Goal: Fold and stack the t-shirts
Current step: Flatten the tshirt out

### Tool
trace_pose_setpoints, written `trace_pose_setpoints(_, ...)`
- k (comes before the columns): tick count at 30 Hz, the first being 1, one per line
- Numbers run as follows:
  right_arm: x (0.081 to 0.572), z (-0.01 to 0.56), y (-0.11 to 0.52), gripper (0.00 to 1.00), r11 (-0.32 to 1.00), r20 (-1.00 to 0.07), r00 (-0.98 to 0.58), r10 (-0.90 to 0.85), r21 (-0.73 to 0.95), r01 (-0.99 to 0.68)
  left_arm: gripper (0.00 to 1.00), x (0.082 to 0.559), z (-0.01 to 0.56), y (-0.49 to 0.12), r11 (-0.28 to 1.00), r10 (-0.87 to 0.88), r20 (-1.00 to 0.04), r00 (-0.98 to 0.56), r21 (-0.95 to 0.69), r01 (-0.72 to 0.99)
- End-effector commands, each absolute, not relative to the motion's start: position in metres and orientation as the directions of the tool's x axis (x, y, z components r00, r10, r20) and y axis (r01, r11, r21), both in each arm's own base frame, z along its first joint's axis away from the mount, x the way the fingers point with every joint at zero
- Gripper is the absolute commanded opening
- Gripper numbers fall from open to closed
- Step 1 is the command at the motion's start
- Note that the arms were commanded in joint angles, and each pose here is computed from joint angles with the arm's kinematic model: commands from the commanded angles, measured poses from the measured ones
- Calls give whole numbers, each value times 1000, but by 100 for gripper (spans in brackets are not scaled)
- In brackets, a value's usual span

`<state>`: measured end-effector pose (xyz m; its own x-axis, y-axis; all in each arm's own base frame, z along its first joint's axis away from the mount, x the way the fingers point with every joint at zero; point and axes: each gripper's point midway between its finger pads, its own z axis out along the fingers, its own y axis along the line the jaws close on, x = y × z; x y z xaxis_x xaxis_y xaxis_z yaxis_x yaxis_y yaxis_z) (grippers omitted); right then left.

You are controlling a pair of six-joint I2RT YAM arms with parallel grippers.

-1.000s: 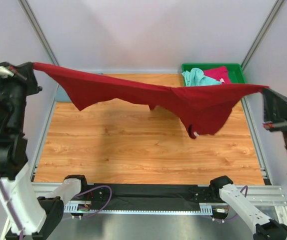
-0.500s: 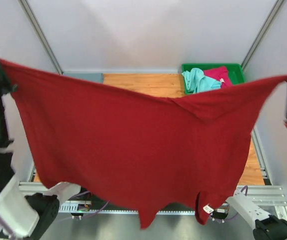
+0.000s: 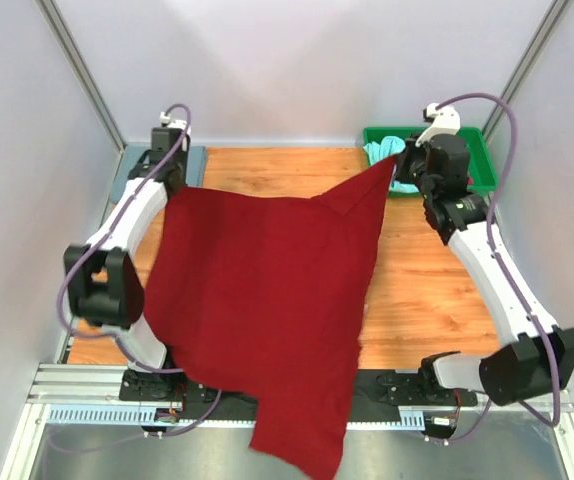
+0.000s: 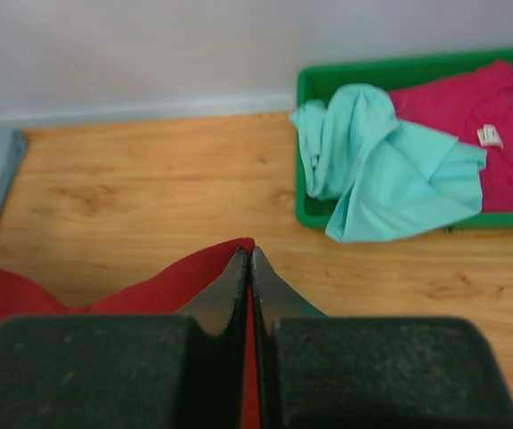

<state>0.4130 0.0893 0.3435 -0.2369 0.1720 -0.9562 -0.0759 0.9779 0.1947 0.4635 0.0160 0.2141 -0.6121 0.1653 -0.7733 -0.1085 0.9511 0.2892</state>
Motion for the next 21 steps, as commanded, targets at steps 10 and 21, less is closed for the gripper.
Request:
trace_pose_setpoints(10,501,256,90,0,986,-932,-340,126,155,-59,0,590,130,20,936,175,-764,-622,324,-135)
trace_pose_setpoints(21,480,242,81,0,985,-884,-440,158,173,7,0,577,124,30,945,107,-744,-660,282,-164)
